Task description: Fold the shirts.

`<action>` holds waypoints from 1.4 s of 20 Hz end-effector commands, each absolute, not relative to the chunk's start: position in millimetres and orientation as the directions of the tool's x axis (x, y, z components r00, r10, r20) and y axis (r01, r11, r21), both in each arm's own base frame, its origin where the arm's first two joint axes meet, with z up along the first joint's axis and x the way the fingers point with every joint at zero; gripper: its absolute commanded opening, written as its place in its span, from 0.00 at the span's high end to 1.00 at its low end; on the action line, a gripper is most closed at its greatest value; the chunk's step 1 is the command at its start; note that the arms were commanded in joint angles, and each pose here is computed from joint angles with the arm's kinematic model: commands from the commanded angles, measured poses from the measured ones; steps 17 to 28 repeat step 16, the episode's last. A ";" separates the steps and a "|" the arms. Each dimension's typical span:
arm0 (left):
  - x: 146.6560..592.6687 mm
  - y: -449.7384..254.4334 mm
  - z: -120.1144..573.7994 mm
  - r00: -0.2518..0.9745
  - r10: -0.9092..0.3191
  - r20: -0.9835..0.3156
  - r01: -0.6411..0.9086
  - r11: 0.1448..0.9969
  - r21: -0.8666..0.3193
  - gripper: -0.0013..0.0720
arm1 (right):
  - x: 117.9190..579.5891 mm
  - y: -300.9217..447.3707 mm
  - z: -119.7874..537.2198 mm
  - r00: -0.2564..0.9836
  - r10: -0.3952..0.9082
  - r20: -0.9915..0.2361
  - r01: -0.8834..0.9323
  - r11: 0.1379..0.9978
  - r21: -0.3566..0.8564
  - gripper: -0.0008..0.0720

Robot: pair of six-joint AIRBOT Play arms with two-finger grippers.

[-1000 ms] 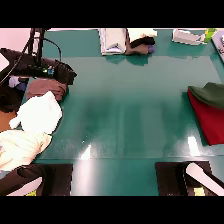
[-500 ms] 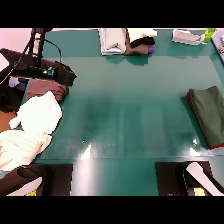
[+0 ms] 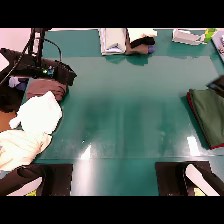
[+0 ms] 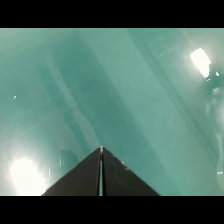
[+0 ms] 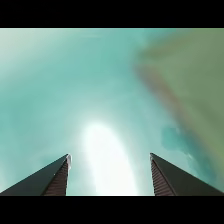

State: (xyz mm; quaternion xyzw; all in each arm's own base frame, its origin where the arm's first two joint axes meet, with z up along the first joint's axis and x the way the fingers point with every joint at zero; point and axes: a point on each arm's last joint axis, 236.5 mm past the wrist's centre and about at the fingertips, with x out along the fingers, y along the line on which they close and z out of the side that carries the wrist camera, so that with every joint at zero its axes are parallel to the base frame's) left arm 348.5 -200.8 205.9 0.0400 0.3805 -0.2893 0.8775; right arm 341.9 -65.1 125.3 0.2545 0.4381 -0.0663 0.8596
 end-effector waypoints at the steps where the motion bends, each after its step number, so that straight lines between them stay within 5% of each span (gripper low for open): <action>1: 350.8 -201.1 208.0 0.553 -0.479 -0.682 0.537 0.831 -0.148 0.94 | 366.3 47.6 132.6 0.596 0.302 -0.744 0.045 0.912 0.407 0.23; 4: 350.3 -201.1 207.8 0.551 -0.479 -0.683 0.537 0.830 -0.149 0.94 | 363.8 116.4 109.2 0.494 0.403 -0.771 -0.101 0.907 0.409 0.28; 7: 350.3 -201.1 207.8 0.551 -0.479 -0.683 0.537 0.830 -0.149 0.94 | 359.0 156.5 91.1 0.424 0.446 -0.788 -0.177 0.895 0.410 0.91; 8: 350.3 -201.1 207.8 0.551 -0.479 -0.683 0.537 0.830 -0.149 0.94 | 357.0 163.4 85.6 0.404 0.451 -0.796 -0.188 0.892 0.410 0.96; 28: 350.3 -201.1 207.8 0.551 -0.479 -0.683 0.537 0.830 -0.149 0.94 | 355.0 172.6 74.9 0.371 0.456 -0.809 -0.198 0.890 0.411 0.96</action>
